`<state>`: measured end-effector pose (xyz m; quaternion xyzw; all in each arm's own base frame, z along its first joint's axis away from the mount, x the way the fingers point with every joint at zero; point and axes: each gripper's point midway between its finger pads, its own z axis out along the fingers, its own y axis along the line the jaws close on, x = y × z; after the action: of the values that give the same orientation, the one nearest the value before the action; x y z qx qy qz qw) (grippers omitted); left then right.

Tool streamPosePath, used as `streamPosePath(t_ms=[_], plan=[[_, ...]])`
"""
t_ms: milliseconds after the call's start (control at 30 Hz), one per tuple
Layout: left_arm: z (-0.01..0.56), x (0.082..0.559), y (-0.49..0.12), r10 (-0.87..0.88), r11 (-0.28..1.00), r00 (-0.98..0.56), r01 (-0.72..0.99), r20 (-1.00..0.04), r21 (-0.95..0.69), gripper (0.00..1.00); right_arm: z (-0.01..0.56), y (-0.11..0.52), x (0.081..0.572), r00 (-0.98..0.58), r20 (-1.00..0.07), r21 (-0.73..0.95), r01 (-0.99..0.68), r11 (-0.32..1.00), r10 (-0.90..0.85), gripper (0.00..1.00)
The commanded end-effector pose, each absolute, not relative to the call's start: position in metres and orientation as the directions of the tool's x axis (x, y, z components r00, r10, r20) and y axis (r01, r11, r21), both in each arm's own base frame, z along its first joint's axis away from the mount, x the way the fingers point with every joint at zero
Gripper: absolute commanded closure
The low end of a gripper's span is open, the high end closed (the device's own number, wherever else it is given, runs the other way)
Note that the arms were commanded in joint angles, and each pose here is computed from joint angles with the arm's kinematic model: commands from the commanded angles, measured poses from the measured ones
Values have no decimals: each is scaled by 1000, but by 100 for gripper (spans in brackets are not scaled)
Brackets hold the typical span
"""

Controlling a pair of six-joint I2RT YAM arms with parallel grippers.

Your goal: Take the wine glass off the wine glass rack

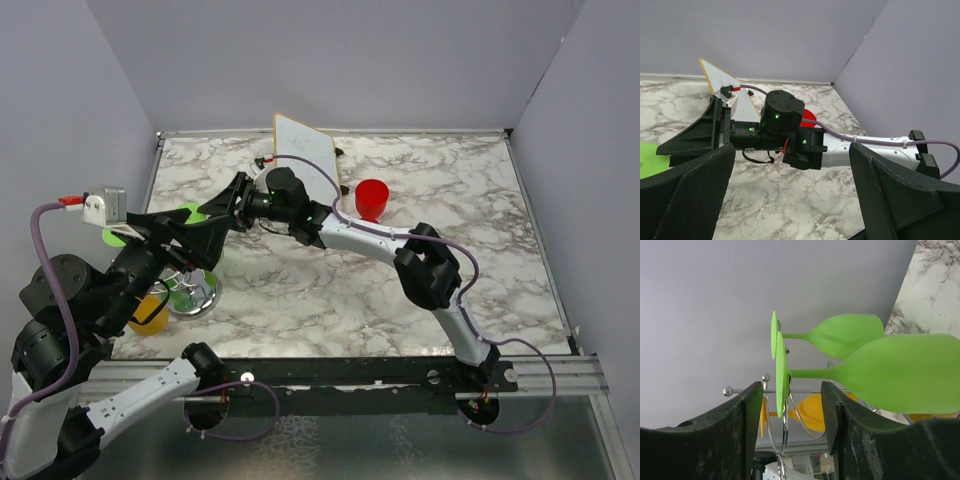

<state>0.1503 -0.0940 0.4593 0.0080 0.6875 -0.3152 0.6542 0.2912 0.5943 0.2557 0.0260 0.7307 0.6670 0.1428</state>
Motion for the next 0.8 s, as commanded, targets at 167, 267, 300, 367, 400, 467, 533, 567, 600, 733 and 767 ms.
streamPosePath(t_ms=[167, 267, 300, 367, 400, 467, 533, 567, 600, 733, 767], plan=[[462, 152, -93, -403, 805, -145, 413, -904, -425, 1, 269, 612, 286, -955, -185, 983, -178, 50, 231, 63], [460, 152, -93, -403, 805, -148, 412, -903, -427, 1, 269, 613, 284, -956, -183, 983, -177, 45, 228, 68], [460, 152, -94, -402, 806, -149, 411, -903, -426, 1, 268, 614, 284, -957, -182, 983, -176, 45, 227, 71], [460, 152, -94, -404, 804, -149, 412, -903, -428, 1, 268, 614, 284, -958, -177, 984, -172, 41, 225, 74], [460, 152, -94, -402, 805, -151, 412, -903, -428, 1, 267, 614, 284, -959, -174, 985, -169, 41, 225, 75], [459, 152, -94, -402, 805, -151, 412, -903, -428, 1, 268, 615, 284, -959, -172, 985, -167, 39, 224, 79], [459, 152, -94, -403, 804, -154, 411, -902, -429, 1, 269, 614, 284, -960, -170, 985, -166, 36, 224, 83], [459, 151, -93, -405, 804, -152, 410, -902, -430, 1, 270, 615, 282, -960, -170, 985, -167, 33, 222, 84], [458, 151, -93, -405, 804, -154, 409, -901, -431, 1, 271, 614, 283, -960, -169, 986, -166, 31, 222, 85], [457, 151, -93, -407, 804, -155, 407, -900, -434, 1, 279, 612, 282, -959, -174, 985, -173, 23, 225, 89], [457, 151, -93, -408, 803, -156, 407, -900, -435, 1, 279, 612, 282, -958, -173, 985, -173, 23, 228, 90]])
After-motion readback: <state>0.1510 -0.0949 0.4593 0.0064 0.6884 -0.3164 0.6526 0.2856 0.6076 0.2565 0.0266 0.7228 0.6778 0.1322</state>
